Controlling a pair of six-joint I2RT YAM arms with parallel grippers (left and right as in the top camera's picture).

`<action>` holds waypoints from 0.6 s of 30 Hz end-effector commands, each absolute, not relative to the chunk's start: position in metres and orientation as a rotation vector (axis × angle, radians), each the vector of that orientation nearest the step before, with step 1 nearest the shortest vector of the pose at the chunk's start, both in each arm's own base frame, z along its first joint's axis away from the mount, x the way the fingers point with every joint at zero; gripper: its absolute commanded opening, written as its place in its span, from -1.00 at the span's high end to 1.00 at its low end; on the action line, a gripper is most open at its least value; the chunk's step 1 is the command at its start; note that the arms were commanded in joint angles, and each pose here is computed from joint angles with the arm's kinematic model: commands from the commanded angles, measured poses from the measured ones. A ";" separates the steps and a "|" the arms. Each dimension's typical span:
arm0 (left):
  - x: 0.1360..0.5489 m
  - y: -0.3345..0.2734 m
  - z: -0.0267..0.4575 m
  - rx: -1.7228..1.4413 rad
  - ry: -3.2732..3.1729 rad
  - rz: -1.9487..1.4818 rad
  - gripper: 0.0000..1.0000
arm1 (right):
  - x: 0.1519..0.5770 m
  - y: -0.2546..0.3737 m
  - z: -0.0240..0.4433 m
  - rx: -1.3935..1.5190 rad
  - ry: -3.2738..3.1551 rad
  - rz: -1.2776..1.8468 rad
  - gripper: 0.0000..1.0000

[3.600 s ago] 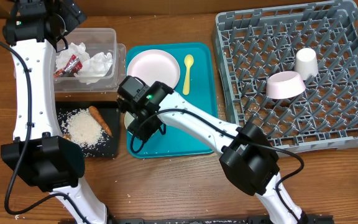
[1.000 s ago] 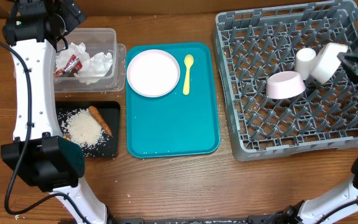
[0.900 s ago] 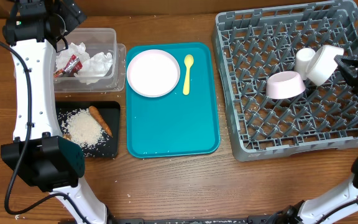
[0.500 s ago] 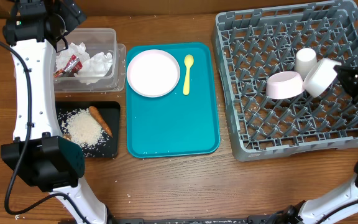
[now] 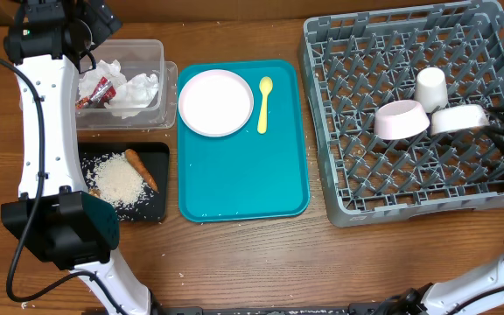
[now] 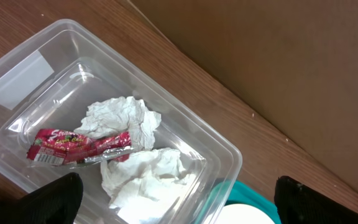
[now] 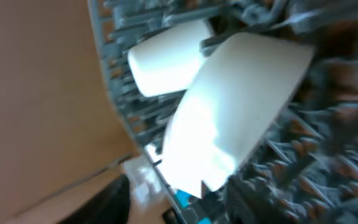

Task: Sort waste into correct bins and load items into the dishwasher
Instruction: 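Carry the white bowl to the rack, lower it and release, then move the right gripper back over the white plate on the tray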

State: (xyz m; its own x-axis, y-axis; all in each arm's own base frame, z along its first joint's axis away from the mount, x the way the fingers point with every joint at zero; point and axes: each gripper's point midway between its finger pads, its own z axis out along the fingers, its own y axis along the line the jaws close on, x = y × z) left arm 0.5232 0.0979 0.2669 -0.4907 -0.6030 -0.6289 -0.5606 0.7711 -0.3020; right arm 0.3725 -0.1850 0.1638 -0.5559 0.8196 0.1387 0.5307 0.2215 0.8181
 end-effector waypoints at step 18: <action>0.522 0.096 0.281 -0.866 2.175 -0.088 -1.00 | 0.452 0.101 0.305 0.170 2.369 0.715 -0.75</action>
